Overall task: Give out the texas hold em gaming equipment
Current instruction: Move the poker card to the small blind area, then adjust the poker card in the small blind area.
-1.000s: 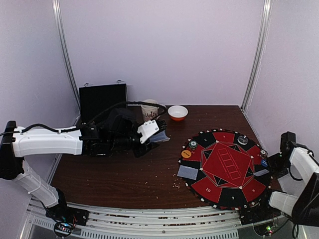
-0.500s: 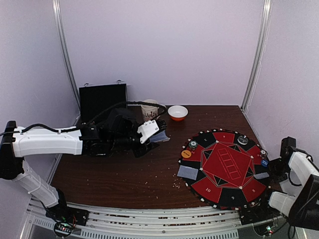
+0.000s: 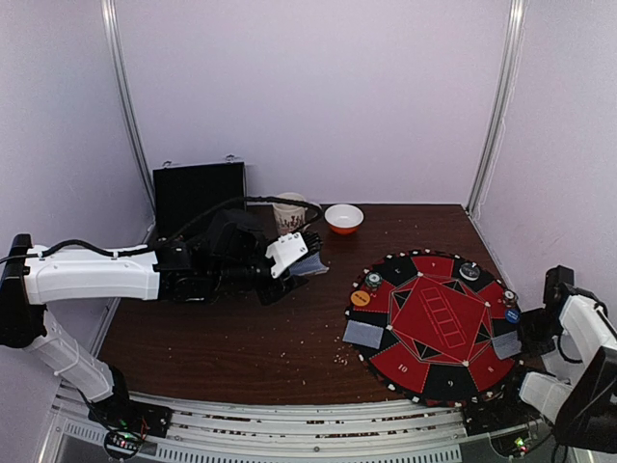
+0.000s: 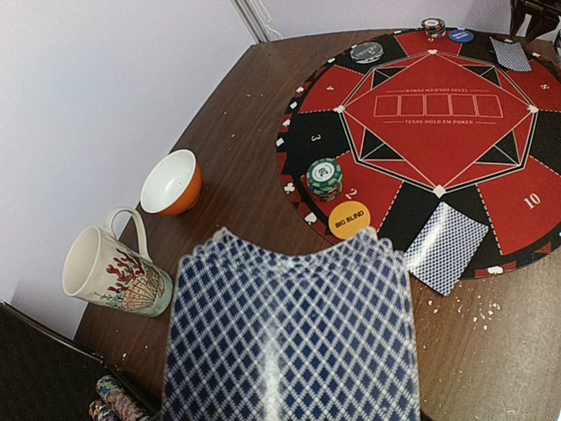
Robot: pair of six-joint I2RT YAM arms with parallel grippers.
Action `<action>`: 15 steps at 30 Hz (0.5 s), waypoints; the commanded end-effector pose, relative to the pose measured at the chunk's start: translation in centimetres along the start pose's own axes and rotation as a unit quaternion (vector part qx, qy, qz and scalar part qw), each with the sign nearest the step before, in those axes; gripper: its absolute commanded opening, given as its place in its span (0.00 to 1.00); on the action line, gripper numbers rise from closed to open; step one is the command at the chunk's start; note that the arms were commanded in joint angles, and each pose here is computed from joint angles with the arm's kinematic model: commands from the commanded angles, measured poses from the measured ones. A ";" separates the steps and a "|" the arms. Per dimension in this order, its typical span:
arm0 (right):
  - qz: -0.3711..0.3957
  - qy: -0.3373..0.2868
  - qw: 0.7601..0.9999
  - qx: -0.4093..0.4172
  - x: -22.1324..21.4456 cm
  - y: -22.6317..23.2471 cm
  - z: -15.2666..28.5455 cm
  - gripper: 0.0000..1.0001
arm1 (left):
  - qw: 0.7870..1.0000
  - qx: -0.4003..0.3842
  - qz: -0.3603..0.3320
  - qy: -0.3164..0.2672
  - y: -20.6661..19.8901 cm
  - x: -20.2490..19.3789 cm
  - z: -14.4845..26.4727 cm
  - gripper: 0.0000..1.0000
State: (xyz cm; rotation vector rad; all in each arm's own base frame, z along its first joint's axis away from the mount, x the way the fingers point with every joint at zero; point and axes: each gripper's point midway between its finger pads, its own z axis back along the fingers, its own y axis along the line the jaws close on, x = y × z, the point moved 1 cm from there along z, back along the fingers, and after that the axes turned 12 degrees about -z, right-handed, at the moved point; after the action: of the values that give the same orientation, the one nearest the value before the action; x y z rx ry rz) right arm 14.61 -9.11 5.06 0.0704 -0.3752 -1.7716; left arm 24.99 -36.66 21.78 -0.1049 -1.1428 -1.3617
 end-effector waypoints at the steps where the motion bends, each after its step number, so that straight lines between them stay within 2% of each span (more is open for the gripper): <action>1: -0.005 -0.013 1.000 0.020 1.0 1.6 2.8 0.31 | 0.999 0.022 0.006 -0.047 1.5 2.7 1.2 0.49; 4: 0.064 -0.038 0.995 0.070 2.2 4.7 5.4 0.37 | 0.999 0.023 0.006 -0.047 1.6 2.7 1.2 0.49; 7: 0.141 0.016 0.984 0.105 0.3 7.0 5.6 0.51 | 0.999 0.021 0.006 -0.047 1.5 2.7 1.2 0.49; 12: 0.280 0.065 0.958 0.007 -3.9 5.4 3.6 0.55 | 0.999 0.025 0.003 -0.043 1.6 2.6 1.3 0.50; 15: 0.317 0.102 0.942 -0.021 -6.9 3.7 2.5 0.51 | 0.999 0.028 0.003 -0.041 1.7 2.5 1.2 0.50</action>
State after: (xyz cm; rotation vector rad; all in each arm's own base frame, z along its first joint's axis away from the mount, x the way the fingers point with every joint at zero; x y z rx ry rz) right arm 21.37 -5.82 9.69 0.1213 -0.3399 -1.2451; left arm 24.99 -36.65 21.77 -0.1044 -1.1425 -1.3616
